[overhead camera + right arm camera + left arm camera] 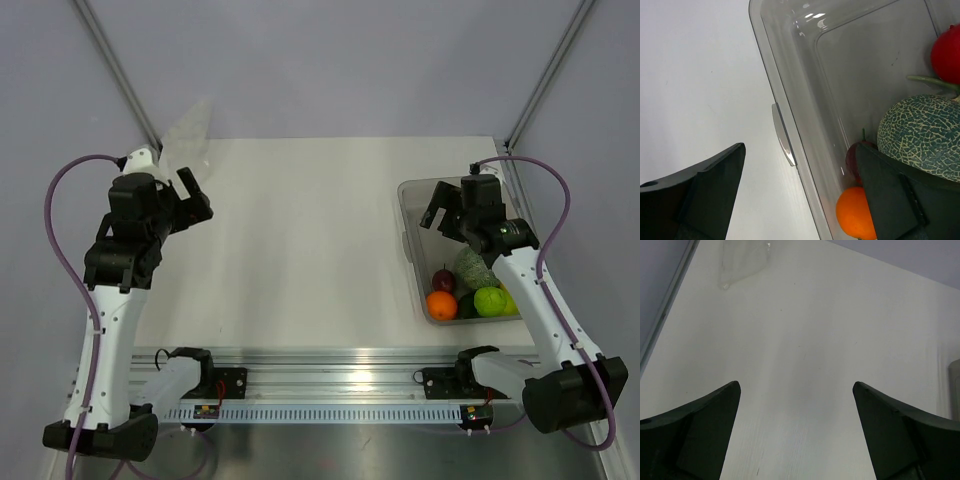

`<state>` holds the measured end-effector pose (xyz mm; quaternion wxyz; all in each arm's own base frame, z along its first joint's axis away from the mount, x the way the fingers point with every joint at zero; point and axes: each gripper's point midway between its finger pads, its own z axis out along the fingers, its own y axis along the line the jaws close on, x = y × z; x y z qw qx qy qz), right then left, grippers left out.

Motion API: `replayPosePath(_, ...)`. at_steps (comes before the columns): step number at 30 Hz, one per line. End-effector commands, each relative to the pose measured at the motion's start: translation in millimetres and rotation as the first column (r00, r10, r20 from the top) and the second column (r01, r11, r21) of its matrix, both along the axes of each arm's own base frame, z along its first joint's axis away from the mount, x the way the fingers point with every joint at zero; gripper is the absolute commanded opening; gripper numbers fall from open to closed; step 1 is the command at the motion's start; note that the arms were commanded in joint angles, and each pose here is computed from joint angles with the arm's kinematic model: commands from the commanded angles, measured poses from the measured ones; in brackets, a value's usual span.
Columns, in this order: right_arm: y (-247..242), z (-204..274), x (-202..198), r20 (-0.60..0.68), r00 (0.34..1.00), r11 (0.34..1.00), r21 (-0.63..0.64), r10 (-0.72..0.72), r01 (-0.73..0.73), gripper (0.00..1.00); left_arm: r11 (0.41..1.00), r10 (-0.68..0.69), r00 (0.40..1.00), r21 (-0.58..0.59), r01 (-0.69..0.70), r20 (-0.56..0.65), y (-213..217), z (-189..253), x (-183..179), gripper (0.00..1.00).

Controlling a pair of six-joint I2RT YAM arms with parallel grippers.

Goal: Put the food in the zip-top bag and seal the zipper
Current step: Pick up the zipper food storage bag at the corner of the board.

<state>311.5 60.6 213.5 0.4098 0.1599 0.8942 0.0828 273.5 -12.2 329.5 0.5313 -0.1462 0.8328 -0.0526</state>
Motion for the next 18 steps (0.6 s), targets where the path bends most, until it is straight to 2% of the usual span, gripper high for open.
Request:
replayPosePath(1, -3.5, 10.4, 6.9, 0.044, 0.999, 1.000, -0.013, -0.014, 0.015, 1.00, 1.000, 0.018, 1.000, 0.022, -0.018, -0.009, 3.8, -2.9, 8.7, 0.99)
replayPosePath(10, -9.6, 15.7, -0.5, 0.087, 0.994, 0.998, 0.005, -0.064, 0.064, 0.99, 0.992, 0.102, 0.984, 0.086, -0.090, -0.148, 17.5, -34.1, 50.9, 0.99)
replayPosePath(14, -13.0, 23.8, -7.4, 0.134, 0.988, 0.997, 0.013, -0.071, 0.070, 1.00, 0.993, 0.107, 0.976, 0.061, -0.097, -0.191, 22.4, -47.8, 79.2, 0.99)
replayPosePath(18, -13.3, 25.3, -11.2, 0.130, 0.989, 0.997, 0.016, -0.073, 0.072, 0.99, 0.994, 0.110, 0.966, 0.023, -0.108, -0.232, 33.9, -63.4, 110.1, 0.99)
